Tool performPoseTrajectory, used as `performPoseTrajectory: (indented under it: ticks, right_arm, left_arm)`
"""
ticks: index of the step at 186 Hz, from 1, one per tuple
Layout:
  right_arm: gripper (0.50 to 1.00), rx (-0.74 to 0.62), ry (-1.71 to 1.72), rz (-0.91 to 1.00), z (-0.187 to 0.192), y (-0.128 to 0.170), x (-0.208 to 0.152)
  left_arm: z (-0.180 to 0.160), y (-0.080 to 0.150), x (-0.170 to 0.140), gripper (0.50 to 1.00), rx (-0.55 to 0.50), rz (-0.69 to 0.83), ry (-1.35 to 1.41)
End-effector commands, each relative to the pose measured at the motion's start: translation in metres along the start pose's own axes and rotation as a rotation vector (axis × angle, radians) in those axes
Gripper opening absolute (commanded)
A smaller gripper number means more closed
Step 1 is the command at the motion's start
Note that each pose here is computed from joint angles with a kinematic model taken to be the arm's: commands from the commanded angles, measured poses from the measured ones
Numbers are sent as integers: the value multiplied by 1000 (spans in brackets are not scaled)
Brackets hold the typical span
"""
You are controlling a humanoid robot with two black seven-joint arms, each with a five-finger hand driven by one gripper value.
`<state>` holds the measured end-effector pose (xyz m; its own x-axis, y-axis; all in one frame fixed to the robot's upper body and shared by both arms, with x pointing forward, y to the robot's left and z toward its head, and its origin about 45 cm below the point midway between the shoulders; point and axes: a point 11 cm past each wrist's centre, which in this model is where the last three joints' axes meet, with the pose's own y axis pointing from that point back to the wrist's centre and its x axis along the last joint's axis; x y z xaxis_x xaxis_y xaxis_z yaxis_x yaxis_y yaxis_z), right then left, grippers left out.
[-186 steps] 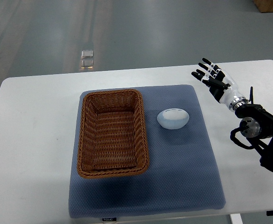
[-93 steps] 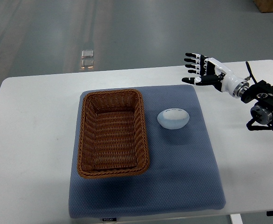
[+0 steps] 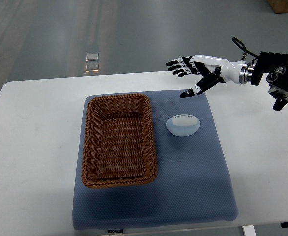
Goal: Place blue toy in brown basket
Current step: 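Move the right hand over the white egg-shaped toy, fingers open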
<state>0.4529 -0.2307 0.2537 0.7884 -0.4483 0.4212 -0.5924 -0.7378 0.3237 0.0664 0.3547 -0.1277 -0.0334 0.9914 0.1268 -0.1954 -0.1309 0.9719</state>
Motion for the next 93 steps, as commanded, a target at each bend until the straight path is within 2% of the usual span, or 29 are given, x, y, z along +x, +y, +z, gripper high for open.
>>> performPoseTrajectory:
  ticks: [1, 49, 93]
  right_arm:
    - [911, -38, 77, -90, 4, -4, -18]
    - [911, -143, 223, -233, 28, -6, -50]
    - [911, -179, 294, -227, 40, -11, -59]
  left_arm:
    - [0, 0, 0, 1000, 0, 1, 0]
    - [0, 0, 0, 1000, 0, 2, 0]
    - [-1, 0, 0, 1000, 1, 1, 1]
